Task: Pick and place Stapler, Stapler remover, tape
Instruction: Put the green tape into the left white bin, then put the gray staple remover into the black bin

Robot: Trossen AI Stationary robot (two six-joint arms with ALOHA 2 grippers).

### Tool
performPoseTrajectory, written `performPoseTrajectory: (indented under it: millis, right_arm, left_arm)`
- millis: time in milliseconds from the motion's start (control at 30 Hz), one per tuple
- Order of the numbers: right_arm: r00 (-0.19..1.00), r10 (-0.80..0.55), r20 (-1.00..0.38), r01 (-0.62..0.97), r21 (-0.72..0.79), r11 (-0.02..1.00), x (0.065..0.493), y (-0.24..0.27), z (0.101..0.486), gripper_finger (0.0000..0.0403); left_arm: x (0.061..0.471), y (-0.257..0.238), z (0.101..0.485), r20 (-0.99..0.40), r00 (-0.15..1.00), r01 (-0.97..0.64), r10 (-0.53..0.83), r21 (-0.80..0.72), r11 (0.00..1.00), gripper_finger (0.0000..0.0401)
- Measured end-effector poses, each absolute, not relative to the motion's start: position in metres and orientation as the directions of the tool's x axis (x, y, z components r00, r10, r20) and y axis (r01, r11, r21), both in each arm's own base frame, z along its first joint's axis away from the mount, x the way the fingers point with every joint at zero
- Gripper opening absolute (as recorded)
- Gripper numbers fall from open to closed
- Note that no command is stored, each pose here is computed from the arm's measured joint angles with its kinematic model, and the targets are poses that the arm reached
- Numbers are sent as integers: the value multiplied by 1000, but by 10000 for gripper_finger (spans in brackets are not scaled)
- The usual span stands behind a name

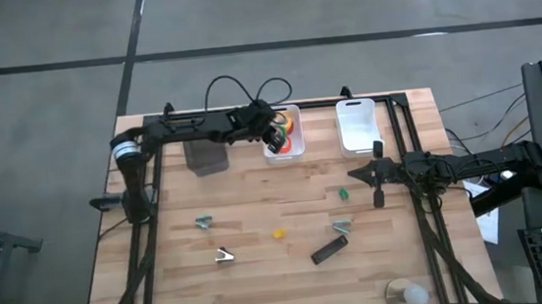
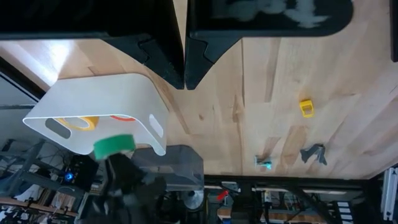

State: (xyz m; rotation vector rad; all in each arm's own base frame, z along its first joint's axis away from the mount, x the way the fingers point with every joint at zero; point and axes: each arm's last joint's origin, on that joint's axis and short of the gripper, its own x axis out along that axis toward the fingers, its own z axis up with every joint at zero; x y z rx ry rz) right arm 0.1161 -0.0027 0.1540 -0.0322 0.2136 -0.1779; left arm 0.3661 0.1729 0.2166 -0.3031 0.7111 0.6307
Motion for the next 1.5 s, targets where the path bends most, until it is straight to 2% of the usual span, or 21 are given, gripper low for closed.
performPoseTrajectory:
  millis: [267, 467, 733, 867, 1067, 1167, 1300, 1500]
  right_arm:
    - [962, -179, -208, 172, -51, 984, 116, -3, 154, 8]
    - [962, -179, -208, 174, -41, 984, 116, -3, 154, 8]
    - [962, -179, -208, 174, -40, 984, 116, -3, 154, 9]
    - [962, -179, -208, 172, -50, 984, 116, -3, 154, 8]
    - [961, -179, -208, 173, -48, 984, 116, -3, 154, 8]
    - [962, -179, -208, 173, -48, 984, 116, -3, 154, 8]
    - [962, -179, -208, 175, -41, 984, 116, -3, 154, 8]
    - [961, -181, -208, 176, -40, 984, 116, -3, 154, 8]
  left_arm:
    - [375, 176, 210, -696, 601, -606, 393, -76, 792, 71]
    - [381, 175, 202, -712, 631, -552, 308, -134, 823, 79]
    - [382, 176, 195, -725, 616, -561, 308, -130, 817, 75]
    - [382, 176, 196, -727, 614, -565, 308, -132, 814, 91]
    - [381, 175, 195, -738, 601, -581, 306, -141, 802, 139]
    - [380, 175, 200, -736, 604, -580, 307, -142, 802, 163]
    - [374, 172, 226, -716, 625, -572, 312, -147, 807, 185]
    - [352, 147, 273, -696, 656, -528, 291, -149, 836, 190]
